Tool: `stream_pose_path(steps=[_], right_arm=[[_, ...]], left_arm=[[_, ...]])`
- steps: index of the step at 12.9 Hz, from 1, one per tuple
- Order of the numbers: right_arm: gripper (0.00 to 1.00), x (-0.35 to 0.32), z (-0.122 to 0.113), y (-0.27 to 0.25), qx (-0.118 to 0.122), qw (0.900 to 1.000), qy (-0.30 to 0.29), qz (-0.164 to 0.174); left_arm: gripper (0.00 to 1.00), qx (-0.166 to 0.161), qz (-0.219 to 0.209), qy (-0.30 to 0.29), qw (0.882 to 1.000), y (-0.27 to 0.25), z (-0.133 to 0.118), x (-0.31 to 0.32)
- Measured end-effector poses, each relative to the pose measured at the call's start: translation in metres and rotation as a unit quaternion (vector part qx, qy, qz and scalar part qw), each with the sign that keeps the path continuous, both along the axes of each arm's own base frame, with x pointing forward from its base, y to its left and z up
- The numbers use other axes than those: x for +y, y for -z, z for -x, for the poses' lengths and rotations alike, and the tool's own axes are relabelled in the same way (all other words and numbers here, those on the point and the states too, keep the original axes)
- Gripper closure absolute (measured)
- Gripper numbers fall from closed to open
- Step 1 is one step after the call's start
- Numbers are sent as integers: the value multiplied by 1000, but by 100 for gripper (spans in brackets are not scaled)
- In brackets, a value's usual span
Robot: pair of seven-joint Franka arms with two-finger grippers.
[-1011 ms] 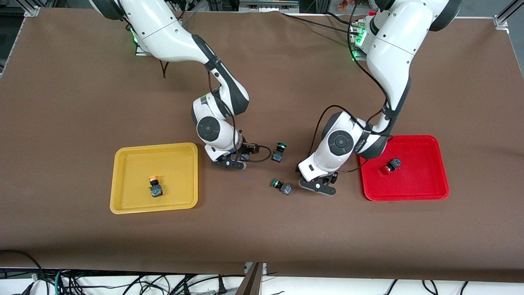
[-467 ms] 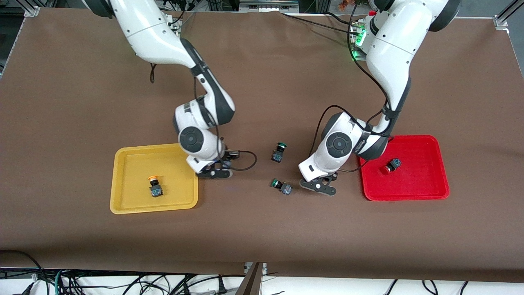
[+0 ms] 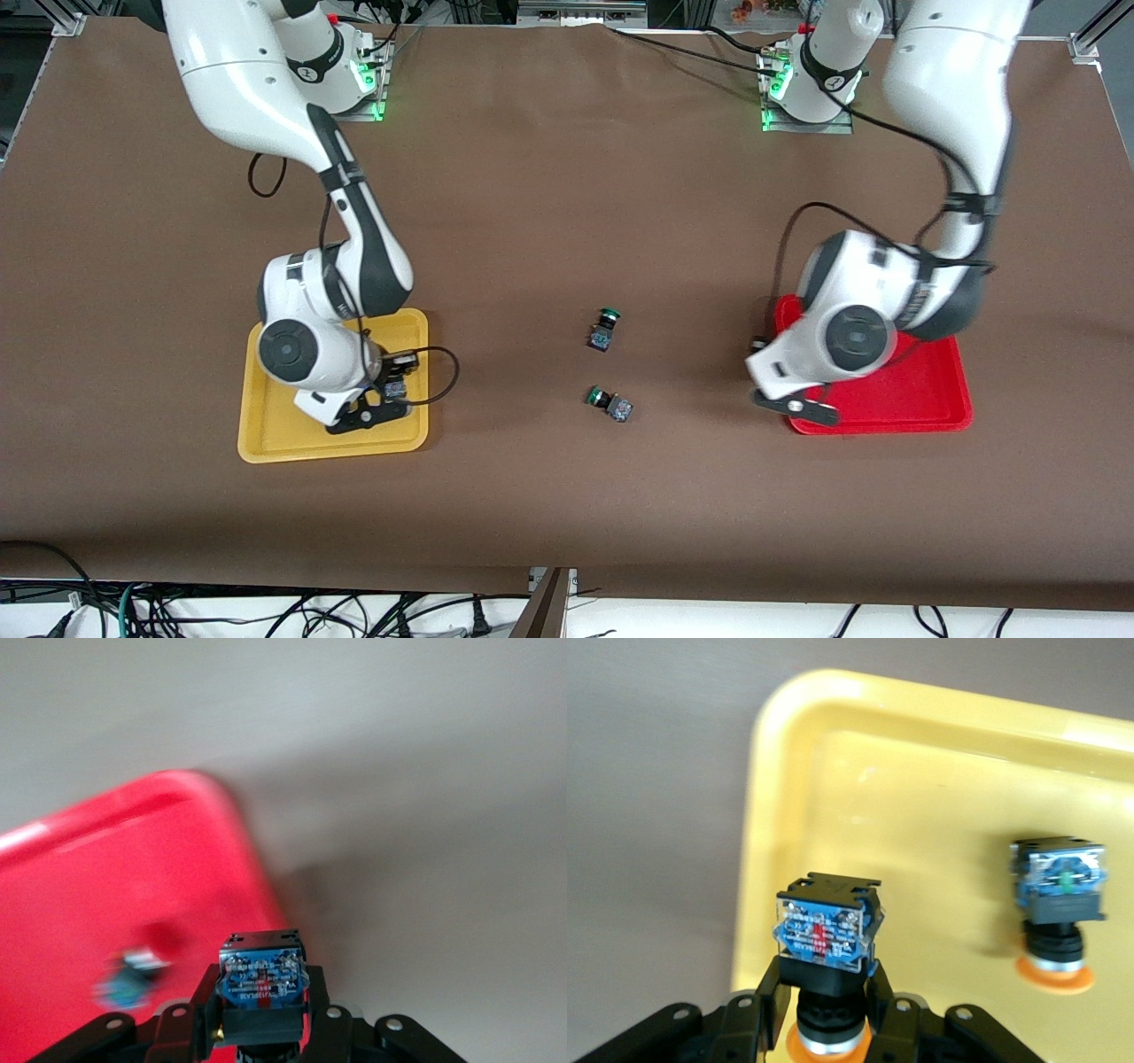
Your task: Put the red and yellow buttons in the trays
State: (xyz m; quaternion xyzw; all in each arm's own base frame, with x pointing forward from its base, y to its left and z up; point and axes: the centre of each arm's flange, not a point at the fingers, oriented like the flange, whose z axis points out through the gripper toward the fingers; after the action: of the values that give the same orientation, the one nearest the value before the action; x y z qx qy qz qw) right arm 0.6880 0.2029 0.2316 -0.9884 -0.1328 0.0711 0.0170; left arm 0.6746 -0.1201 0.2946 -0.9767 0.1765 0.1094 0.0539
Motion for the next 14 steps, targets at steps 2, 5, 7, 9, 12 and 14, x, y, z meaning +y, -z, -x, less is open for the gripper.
stream_pose_path(steps=[2,5,7,9,12,14], right_arm=[[52,-11,-5,11,-6,1000,3,0],[19,-2,-6,1,-16,1000,6,-4],[0,7,-8,-38,-28,999,22,-10],[0,7,-1,-114,-29,999,26,-20],[0,-11,37,-249,-32,999,24,-31],[0,-37,75,-317,-38,998,27,-33]], left_arm=[[59,14,12,38,999,3,-8,75],[59,21,26,73,997,23,-8,142],[52,23,34,81,996,40,-5,172],[32,22,38,84,996,44,-5,176],[1,4,40,99,994,-8,-12,144],[0,-17,29,68,997,-85,-5,118]])
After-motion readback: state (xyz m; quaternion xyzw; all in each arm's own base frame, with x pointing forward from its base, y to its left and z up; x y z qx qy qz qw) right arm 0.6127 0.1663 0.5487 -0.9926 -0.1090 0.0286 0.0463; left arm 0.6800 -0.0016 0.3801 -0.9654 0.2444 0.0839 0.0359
